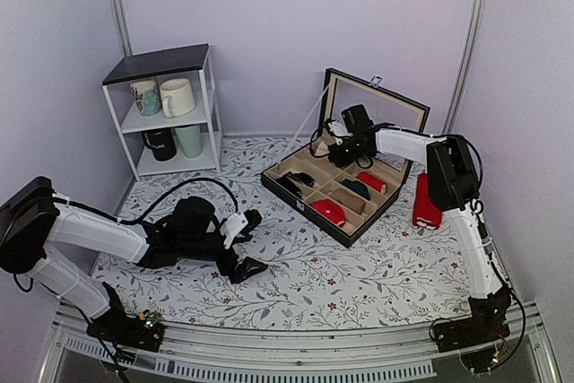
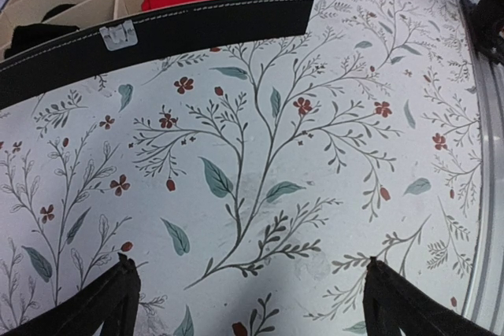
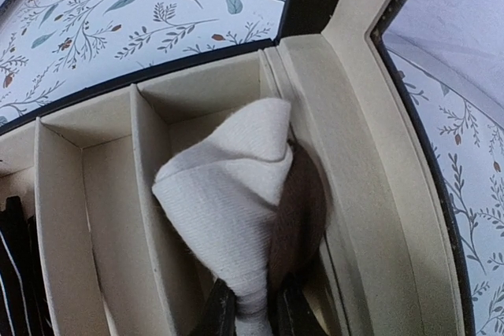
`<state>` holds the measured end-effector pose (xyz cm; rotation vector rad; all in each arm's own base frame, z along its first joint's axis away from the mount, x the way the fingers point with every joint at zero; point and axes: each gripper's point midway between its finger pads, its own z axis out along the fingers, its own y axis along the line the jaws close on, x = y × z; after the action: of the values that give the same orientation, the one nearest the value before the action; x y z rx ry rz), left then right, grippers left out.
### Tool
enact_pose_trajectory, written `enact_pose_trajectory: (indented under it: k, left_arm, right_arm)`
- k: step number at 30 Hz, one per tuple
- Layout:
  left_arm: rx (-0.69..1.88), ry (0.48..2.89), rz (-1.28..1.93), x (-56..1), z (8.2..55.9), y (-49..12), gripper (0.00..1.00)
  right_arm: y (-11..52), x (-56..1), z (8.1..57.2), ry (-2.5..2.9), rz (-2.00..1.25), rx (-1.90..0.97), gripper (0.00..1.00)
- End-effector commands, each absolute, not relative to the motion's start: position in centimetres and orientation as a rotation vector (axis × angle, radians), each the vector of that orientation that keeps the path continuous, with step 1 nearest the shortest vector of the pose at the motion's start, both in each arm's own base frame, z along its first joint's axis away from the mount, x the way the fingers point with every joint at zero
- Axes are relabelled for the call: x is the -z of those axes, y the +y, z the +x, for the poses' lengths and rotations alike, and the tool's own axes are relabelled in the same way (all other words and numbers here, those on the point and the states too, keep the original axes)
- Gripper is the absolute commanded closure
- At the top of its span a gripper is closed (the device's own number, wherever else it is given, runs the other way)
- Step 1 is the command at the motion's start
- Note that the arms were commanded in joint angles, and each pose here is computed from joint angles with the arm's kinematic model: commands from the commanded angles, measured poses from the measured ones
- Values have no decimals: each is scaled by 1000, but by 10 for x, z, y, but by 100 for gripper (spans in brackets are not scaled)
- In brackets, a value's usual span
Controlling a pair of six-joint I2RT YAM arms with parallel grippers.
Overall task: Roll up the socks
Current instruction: Place a pair of socks in the storage box.
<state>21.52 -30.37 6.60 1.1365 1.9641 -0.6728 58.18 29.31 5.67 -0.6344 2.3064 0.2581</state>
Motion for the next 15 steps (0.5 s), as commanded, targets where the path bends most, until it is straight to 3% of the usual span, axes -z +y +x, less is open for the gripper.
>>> enact_pose_trajectory:
  k: [1,4,6,9,15]
  left_arm:
    - [667,1959,1132,-65,219,-300,1]
    - [668,1957,1131,-66,219,-300,0]
    - [669,1958,1132,-65,219,-300,1]
    - [669,1961,1132,-65,219,-300,0]
    - [667,1958,1128,-66,220,-299,1]
  right_arm:
    - [271,-21,571,2450,-595,-223,92]
    - [267,-16,569,2479,-569,-231,88]
    - [268,-29,571,2461,-542,-251,74]
    - [270,-57,577,2397,-514,-263,62]
    - [274,-108,582,2298,-494,-297,50]
